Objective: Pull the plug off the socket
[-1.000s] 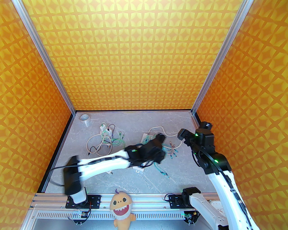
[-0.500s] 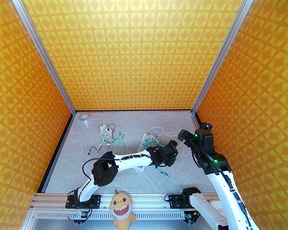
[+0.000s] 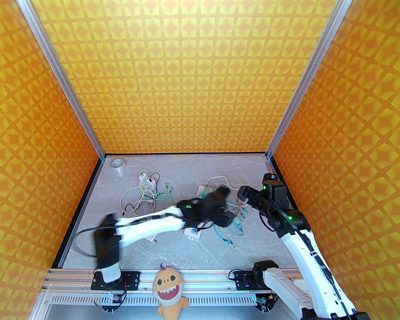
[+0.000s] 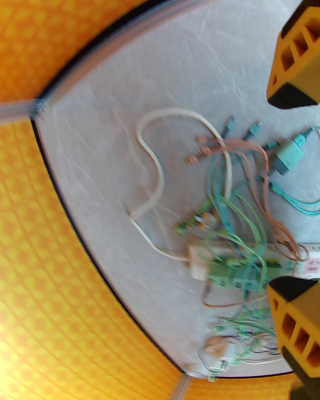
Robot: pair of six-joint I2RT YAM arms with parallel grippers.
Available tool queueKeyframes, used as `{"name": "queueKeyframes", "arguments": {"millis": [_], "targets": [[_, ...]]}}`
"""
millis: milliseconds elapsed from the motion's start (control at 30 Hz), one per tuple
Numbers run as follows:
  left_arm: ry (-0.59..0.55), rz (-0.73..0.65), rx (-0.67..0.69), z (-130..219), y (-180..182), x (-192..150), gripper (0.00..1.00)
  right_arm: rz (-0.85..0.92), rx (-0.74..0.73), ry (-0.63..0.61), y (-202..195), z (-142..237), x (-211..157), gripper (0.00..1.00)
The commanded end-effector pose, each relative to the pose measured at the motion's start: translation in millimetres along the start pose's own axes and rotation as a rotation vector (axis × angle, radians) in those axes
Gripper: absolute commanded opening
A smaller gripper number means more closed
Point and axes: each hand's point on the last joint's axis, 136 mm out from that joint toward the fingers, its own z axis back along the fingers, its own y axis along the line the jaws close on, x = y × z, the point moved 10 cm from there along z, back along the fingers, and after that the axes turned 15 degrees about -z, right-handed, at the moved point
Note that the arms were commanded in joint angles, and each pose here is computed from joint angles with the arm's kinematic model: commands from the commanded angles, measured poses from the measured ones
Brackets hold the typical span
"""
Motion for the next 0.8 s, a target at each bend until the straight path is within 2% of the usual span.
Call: {"name": "queueKeyframes", "arguments": {"millis": [0,200,333,400,500,633,767], "targets": [[-0.057,0.064,0.072,33.0,26.9,-9.0,0.98,0.059,0.096,0.094,12.9,-7.7,-14.8,0.89],[-0.089,0.225,0.217,79.3,90.2,-57.1,0.99,0.175,0.154,0.211,49.9,-16.9,-60.6,0.81],[-0.109,0.304,0.296,100.4,118.6,-90.5,0.99,0.242,0.170,0.246,77.4,-14.8,-96.3,0.77],[-0.132,0.334,0.323,111.8,126.7,-101.3,0.99,0.273,0.163,0.258,89.8,-13.9,-115.1,0.75],[-0.122,0.361,0.350,114.2,134.2,-116.1,0.99,0.300,0.166,0.297,106.5,-20.1,-143.8,0.70],[-0.096,0.379,0.367,112.2,137.8,-130.1,0.99,0.345,0.151,0.358,125.9,-39.4,-176.1,0.69],[-0.080,0.382,0.370,111.9,137.9,-137.1,0.99,0.373,0.118,0.377,139.8,-57.0,-187.2,0.68]]}}
